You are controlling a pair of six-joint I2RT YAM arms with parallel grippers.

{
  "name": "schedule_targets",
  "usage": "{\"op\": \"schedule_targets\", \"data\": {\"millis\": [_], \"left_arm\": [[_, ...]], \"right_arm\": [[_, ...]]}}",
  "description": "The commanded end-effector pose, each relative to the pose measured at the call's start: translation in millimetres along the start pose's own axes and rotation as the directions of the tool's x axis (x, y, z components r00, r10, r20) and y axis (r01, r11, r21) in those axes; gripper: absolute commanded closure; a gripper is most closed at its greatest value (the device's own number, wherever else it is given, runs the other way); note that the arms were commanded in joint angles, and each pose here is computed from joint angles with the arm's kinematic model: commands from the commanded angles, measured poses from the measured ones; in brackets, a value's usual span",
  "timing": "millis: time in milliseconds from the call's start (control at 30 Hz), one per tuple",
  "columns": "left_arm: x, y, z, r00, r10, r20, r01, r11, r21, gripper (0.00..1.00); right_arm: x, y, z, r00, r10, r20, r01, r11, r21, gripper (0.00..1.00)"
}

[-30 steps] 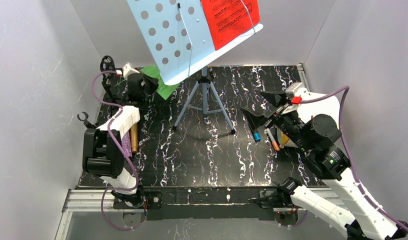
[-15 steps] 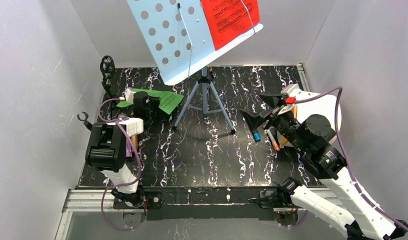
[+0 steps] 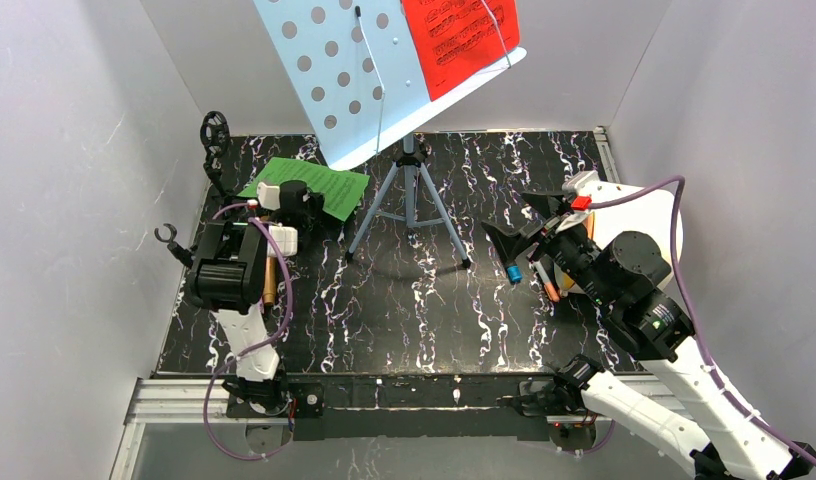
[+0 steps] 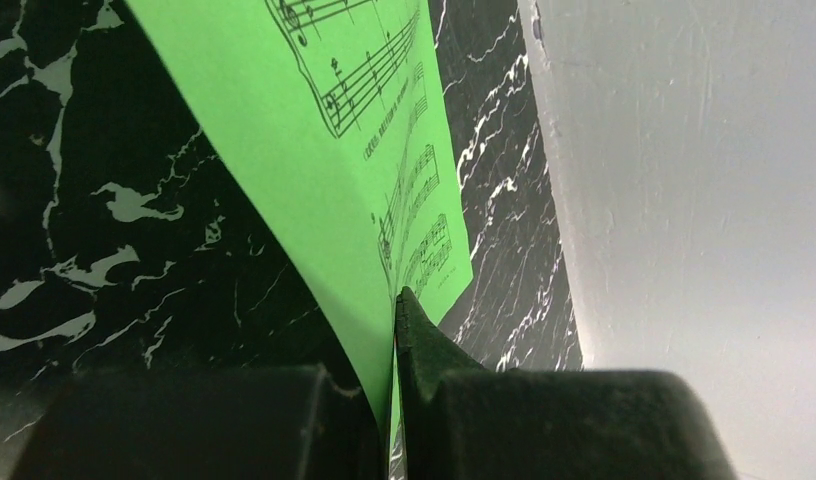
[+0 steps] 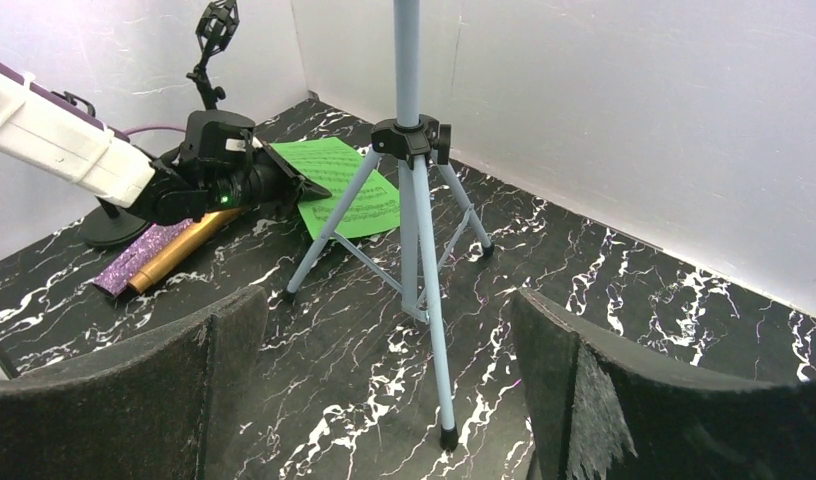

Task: Pack up the instrument practice props
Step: Place the sheet music at the corner of the board.

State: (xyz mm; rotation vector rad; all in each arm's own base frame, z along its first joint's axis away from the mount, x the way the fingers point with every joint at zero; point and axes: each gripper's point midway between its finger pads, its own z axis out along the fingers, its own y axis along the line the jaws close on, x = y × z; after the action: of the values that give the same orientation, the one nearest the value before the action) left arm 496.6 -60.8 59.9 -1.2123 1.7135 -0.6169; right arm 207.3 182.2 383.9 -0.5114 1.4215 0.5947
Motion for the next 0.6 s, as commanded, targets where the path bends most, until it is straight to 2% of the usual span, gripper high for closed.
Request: {"op": "schedule_targets", "data": {"millis": [0,167,567], "left_arm": [[-16.5,-20.0,6.8,0.990,-0.073,0.118,0.070,0.997,0.028,1.00],[-10.9,-10.4,15.2,0.973,-0.160,0.164,0.160,0.987,0.013,1.00],[-9.0,-3.3,47.7,0.927,-0.286,0.244,0.291,0.957,0.017,1.00]], "right_arm": [[-4.8,-4.3,0.6,1.000,0.000,0.026,0.000,1.000,0.023,0.01],[-3.1,-3.2,2.2,1.000,0.008,0.020,-0.008,1.000,0.018,0.01],[2.2,-4.4,3.1,1.000,0.018,0.007,-0.018,0.999,0.027,0.01]]}}
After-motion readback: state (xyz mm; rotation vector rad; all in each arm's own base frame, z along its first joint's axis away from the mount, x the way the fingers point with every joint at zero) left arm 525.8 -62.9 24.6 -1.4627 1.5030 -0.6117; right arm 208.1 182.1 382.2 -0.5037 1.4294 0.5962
